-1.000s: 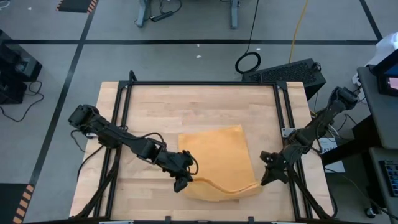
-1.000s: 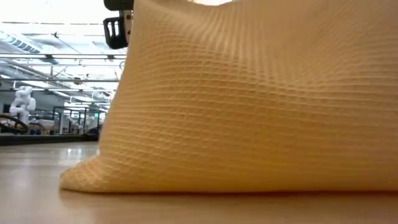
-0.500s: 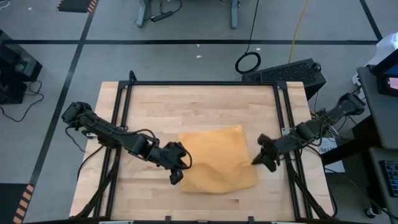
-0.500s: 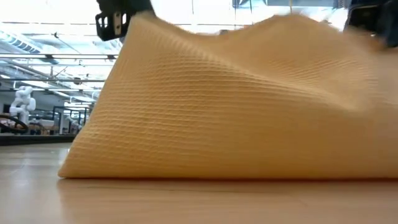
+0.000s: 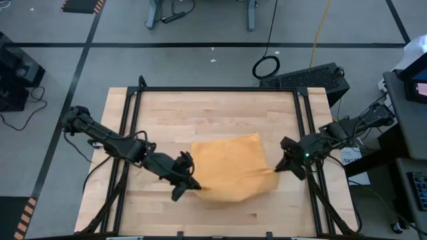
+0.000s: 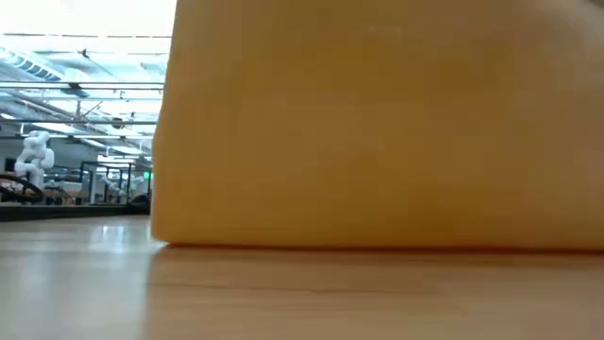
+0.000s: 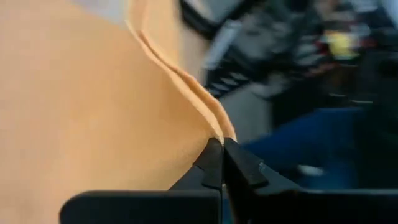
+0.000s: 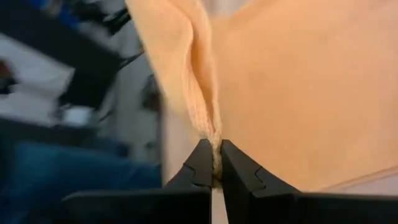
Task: Roll towel
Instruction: Fold the yellow towel
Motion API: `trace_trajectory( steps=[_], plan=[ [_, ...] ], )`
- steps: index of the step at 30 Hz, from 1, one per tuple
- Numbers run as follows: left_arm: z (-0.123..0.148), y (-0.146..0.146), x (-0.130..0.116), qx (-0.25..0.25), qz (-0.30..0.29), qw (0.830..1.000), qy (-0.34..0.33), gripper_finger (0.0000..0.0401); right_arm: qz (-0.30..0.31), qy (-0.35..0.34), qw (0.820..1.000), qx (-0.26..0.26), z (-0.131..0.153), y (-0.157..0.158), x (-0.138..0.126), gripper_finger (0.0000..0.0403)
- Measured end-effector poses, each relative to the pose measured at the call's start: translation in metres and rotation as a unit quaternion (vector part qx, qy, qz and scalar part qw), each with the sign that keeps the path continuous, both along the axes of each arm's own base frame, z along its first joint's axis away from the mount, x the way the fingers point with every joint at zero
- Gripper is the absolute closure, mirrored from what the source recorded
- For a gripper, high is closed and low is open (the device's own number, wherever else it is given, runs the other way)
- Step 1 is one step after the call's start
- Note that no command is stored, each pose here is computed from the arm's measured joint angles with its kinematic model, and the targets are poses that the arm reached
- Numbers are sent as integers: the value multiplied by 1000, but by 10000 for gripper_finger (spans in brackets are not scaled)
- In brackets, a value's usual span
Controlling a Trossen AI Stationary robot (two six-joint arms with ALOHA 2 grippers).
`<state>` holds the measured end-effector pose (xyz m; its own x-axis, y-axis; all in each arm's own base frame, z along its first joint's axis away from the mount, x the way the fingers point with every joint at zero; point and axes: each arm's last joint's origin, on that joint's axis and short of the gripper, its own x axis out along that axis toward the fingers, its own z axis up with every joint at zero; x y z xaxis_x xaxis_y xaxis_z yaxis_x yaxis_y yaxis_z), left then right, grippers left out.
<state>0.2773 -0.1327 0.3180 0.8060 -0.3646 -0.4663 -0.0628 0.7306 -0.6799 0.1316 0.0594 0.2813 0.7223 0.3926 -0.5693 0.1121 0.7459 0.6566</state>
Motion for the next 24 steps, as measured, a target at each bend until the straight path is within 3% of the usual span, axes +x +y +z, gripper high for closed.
trace_trajectory(
  steps=[6, 11, 19, 24],
  plan=[
    [-27, 18, -4, 145, 53, 983, 97, 397, -90, 14, 986, -140, -11, -14, 6, 400],
    [-43, 33, 2, 220, 77, 962, 140, 397, -118, 47, 971, -203, -21, -24, 18, 400],
    [-62, 44, 19, 235, 110, 950, 172, 397, -126, 123, 950, -257, -44, -38, 46, 400],
    [-66, 46, 17, 211, 155, 945, 197, 397, -134, 145, 945, -261, -51, -44, 52, 400]
  ],
)
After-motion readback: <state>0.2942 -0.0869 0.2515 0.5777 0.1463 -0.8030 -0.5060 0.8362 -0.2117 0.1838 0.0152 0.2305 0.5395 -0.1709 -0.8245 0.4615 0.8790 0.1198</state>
